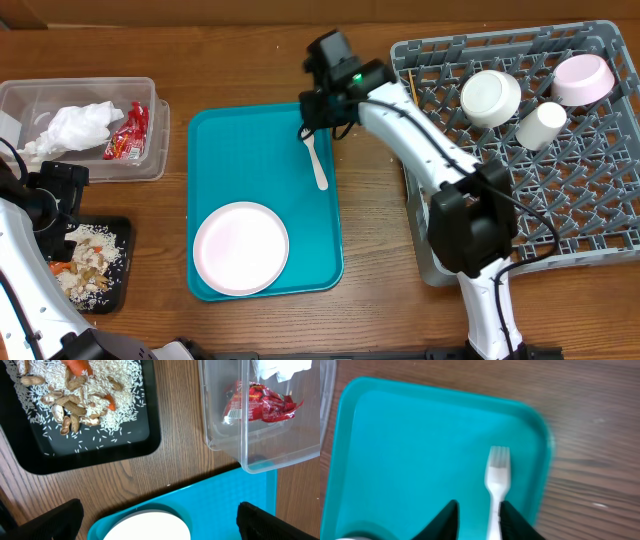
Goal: Sort waste into correct bins and load items into the dishwasher
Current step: 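Reach the right gripper back to the white fork on the teal tray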
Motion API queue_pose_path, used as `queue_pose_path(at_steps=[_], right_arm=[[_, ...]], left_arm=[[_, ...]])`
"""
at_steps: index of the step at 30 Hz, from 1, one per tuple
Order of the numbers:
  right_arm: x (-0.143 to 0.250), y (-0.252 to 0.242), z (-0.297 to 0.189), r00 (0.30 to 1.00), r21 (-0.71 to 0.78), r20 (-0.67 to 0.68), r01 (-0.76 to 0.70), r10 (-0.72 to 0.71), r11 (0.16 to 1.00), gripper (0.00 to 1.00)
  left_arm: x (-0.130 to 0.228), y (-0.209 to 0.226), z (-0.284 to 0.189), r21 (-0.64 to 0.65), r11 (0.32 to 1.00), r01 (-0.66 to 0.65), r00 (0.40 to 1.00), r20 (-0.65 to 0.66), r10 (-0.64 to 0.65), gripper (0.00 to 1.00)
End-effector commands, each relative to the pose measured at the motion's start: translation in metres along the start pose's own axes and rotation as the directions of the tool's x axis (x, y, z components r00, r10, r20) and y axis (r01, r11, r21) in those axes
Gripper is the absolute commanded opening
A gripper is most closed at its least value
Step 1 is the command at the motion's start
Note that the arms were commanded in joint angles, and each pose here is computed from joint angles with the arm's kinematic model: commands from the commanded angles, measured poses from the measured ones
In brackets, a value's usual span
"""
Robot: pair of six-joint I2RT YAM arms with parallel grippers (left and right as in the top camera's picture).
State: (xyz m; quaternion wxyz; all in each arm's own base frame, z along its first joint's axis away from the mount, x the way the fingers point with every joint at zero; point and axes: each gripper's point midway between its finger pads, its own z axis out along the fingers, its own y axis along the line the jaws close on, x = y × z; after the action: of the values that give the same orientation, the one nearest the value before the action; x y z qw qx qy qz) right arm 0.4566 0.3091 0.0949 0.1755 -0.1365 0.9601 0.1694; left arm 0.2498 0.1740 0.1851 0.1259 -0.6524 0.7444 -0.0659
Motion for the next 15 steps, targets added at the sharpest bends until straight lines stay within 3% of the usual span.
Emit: queue_pose_path(at_steps=[1,3,7,10,15], right_arm=[[0.028,-0.001,0.042,0.996,0.056,-0.072,0.047,-0.043,0.997,0.42],[0.030,-0.009,0.051,0.996,0.109,-0.070,0.055,-0.047,0.993,0.54],[0.029,-0.022,0.052,0.998,0.178,-0.059,0.030,-0.020,0.984,0.56],[0.029,-0.028,0.054,0.998,0.181,-0.060,0.022,-0.012,0.983,0.70],[0.039,-0.028,0.068,0.997,0.160,-0.073,0.024,-0.012,0.987,0.71]], left_arm=[[-0.002,-0.001,-0.001,-0.002,1.000,-0.011,1.000,0.008,0.011,1.00],[-0.002,-0.001,-0.001,-0.002,1.000,-0.011,1.000,0.008,0.011,1.00],[-0.002,-0.001,-0.001,-0.002,1.000,-0.011,1.000,0.008,0.011,1.00],[-0.002,-0.001,-0.001,-0.002,1.000,-0.011,1.000,0.008,0.011,1.00],[-0.002,-0.001,-0.001,-0.002,1.000,-0.011,1.000,0.008,0.011,1.00]])
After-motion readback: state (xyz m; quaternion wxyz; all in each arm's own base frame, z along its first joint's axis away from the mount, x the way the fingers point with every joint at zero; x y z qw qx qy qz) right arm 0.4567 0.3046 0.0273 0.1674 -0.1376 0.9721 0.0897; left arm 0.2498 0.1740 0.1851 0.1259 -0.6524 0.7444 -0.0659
